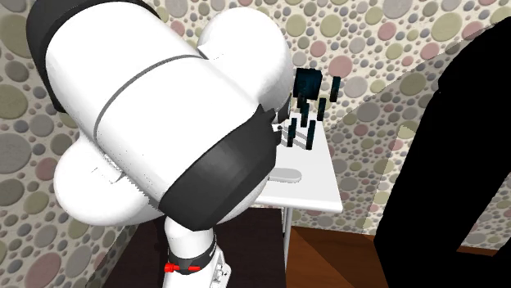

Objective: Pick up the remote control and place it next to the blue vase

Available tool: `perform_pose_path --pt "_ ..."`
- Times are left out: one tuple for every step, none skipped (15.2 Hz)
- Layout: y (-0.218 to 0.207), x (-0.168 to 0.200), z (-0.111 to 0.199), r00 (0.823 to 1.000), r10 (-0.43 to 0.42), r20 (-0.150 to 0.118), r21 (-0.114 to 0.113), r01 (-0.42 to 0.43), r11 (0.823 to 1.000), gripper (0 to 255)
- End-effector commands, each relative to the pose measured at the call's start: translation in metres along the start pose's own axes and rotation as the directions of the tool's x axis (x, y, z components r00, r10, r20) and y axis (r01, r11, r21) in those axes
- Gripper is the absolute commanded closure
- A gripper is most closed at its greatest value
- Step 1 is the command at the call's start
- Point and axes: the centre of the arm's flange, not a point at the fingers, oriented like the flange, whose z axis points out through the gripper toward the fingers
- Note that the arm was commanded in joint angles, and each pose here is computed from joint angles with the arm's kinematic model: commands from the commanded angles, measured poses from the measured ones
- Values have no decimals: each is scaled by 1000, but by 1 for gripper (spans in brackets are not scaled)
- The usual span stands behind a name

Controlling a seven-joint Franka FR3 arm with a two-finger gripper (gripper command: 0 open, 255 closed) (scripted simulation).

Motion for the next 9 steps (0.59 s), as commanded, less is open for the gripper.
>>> perform_pose_path --pt "-1 -1 8 1000 0 0 -1 0 1000 0" --pt "-1 -1 8 1000 0 0 -1 0 1000 0" --pt "-1 -1 8 1000 0 0 -1 0 1000 0" --pt "-1 -1 8 1000 0 0 -1 0 1000 0" --pt "-1 -1 8 1000 0 0 -1 0 1000 0" --pt "-1 -1 8 1000 0 0 -1 0 1000 0" --pt "-1 -1 8 1000 0 0 -1 0 1000 0" --pt "-1 -1 8 1000 0 0 -1 0 1000 0" --pt "-1 -1 8 1000 0 0 -1 0 1000 255"
